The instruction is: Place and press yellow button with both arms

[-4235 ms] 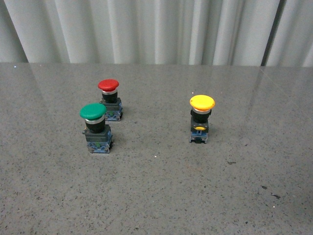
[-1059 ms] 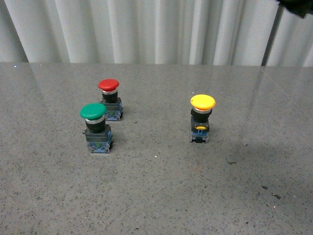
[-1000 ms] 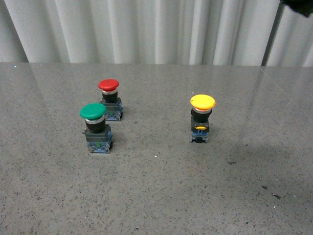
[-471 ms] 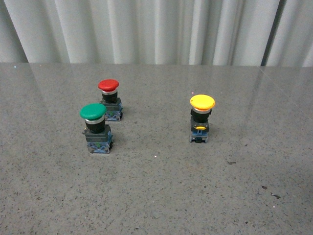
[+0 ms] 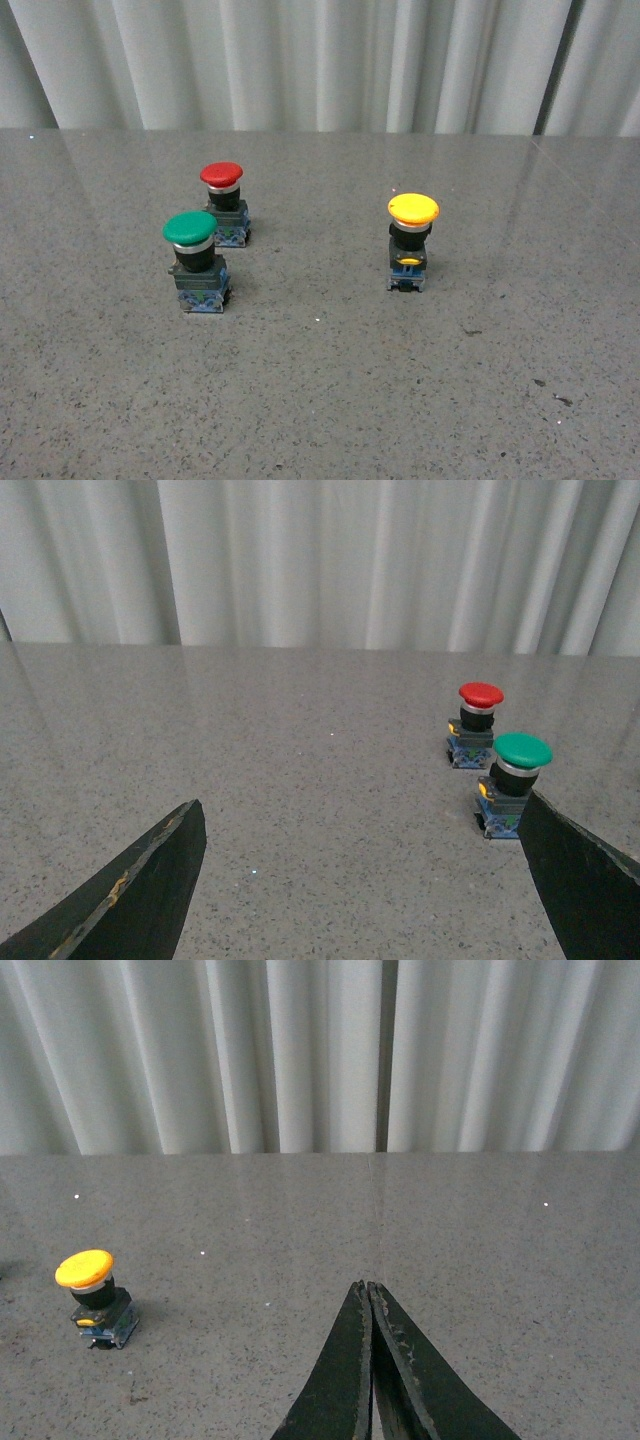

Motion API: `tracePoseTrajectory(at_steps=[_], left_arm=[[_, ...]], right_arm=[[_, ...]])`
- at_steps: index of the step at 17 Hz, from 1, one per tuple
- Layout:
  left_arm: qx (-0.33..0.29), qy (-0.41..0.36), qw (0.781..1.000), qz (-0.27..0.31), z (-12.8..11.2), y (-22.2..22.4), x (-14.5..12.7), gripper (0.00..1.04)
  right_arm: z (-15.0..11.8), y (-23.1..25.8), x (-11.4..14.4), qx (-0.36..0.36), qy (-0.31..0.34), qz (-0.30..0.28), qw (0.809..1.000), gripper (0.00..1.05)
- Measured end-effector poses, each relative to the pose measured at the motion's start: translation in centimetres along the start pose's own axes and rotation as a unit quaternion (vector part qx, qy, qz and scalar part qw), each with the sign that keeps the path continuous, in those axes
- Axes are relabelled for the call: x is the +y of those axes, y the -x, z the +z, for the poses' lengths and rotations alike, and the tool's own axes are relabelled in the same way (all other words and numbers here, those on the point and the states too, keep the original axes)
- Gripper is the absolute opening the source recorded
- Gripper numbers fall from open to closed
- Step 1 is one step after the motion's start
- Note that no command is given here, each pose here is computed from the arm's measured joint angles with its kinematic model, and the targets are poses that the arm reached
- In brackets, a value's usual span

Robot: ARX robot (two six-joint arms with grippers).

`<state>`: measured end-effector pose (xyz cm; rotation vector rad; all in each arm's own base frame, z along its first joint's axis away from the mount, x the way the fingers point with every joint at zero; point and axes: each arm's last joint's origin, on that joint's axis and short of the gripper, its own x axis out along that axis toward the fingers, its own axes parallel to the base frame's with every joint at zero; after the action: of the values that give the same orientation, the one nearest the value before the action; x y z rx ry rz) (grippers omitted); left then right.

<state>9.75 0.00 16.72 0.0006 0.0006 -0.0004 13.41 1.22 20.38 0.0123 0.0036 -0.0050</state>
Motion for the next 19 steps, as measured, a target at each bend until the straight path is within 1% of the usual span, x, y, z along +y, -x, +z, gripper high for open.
tracePoseTrajectory(at_steps=[2,3,5,12,13,16,17,18,19], left_arm=[[0.000,0.000,1.000,0.000,0.0,0.0,0.0,0.98],[0.000,0.000,1.000,0.001,0.0,0.0,0.0,0.98],[0.000,0.000,1.000,0.000,0.0,0.0,0.0,0.98],[0.000,0.000,1.000,0.000,0.0,0.0,0.0,0.98],[0.000,0.000,1.000,0.000,0.0,0.0,0.0,0.98],[0.000,0.000,1.000,0.000,0.0,0.0,0.0,0.98],[0.000,0.000,1.000,0.000,0.0,0.0,0.0,0.98],[0.000,0.000,1.000,0.000,0.0,0.0,0.0,0.98],[0.000,0.000,1.000,0.000,0.0,0.0,0.0,0.98]], right_arm=[[-0.8,0.6,-1.0,-0.002,0.003,0.006,1.000,0.02],[-1.1,0.8,-1.4,-0.002,0.003,-0.009,1.000,0.02],[-1.7,1.2,-1.2,0.001,0.003,0.003,1.000,0.02],[-2.8,2.1,-1.3,-0.001,0.003,0.002,1.000,0.02],[-3.3,2.3,-1.3,-0.011,0.003,0.003,1.000,0.02],[-3.3,2.6,-1.3,-0.010,0.003,0.003,1.000,0.02],[-3.5,2.7,-1.3,-0.003,0.003,0.003,1.000,0.02],[-4.0,3.3,-1.3,0.020,0.003,0.004,1.000,0.02],[-3.5,3.7,-1.3,-0.013,0.003,0.003,1.000,0.02]])
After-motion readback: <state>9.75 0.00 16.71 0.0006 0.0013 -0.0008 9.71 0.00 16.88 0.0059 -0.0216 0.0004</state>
